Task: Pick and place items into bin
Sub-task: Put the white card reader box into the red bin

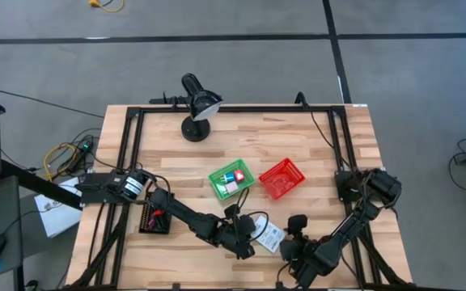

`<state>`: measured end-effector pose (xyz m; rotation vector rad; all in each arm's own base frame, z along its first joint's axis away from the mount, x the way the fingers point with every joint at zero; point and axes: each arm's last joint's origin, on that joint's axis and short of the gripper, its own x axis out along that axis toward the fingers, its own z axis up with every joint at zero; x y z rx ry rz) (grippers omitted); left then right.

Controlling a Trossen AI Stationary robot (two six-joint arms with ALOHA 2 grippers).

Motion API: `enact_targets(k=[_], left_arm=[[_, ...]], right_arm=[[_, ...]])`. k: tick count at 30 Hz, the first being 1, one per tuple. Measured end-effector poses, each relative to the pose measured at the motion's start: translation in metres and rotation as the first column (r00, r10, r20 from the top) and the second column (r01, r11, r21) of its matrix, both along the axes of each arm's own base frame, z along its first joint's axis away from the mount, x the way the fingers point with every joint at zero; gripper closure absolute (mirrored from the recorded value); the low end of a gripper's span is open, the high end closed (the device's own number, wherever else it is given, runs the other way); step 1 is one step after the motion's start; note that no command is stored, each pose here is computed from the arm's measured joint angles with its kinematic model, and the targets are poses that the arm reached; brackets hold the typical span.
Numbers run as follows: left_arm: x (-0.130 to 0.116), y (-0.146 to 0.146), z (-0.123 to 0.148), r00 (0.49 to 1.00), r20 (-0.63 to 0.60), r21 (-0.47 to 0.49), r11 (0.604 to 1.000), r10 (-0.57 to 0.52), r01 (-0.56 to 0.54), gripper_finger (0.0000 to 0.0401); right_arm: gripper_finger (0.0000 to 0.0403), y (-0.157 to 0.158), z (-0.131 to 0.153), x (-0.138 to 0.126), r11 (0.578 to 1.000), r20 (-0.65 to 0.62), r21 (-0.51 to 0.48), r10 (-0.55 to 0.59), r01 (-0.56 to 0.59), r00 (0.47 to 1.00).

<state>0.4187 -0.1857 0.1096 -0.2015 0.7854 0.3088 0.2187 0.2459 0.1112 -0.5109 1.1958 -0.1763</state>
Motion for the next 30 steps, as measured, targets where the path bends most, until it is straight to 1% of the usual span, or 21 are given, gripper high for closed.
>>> enact_targets(k=[5,8,13,15,19,24,27,30], left_arm=[[0.0,0.001,0.0,1.0,-0.002,-0.004,1.0,0.001,-0.001,0.0401],[0.0,0.002,0.0,1.0,-0.002,-0.002,1.0,0.005,-0.005,0.0401],[0.0,0.002,0.0,1.0,0.002,0.006,1.0,0.013,-0.013,0.0401],[0.0,0.002,0.0,1.0,0.002,0.005,1.0,0.015,-0.015,0.0401],[0.001,0.002,0.0,1.0,0.008,0.0,1.0,0.016,-0.016,0.0401],[0.001,0.002,0.001,0.999,0.012,-0.013,0.999,0.029,-0.029,0.0401],[0.001,0.002,0.001,0.999,0.017,-0.01,0.999,0.037,-0.036,0.0401],[0.001,0.002,0.004,0.999,0.026,-0.004,0.999,0.043,-0.043,0.0401]], right_arm=[[0.0194,-0.001,-0.001,0.001,0.997,0.072,-0.075,0.037,-0.031,0.997],[0.0194,-0.004,-0.004,0.002,0.989,0.051,-0.117,0.092,-0.086,0.994],[0.0194,-0.014,-0.009,0.004,0.966,0.103,-0.238,0.125,-0.098,0.987],[0.0194,-0.018,-0.012,0.006,0.958,0.103,-0.261,0.154,-0.122,0.983],[0.0194,-0.023,-0.018,0.012,0.943,0.096,-0.283,0.211,-0.176,0.973],[0.0201,-0.023,-0.018,0.019,0.918,0.082,-0.313,0.282,-0.244,0.956],[0.0215,-0.023,-0.018,0.02,0.914,0.087,-0.322,0.29,-0.249,0.953],[0.0238,-0.023,-0.018,0.021,0.914,0.096,-0.327,0.286,-0.241,0.953]])
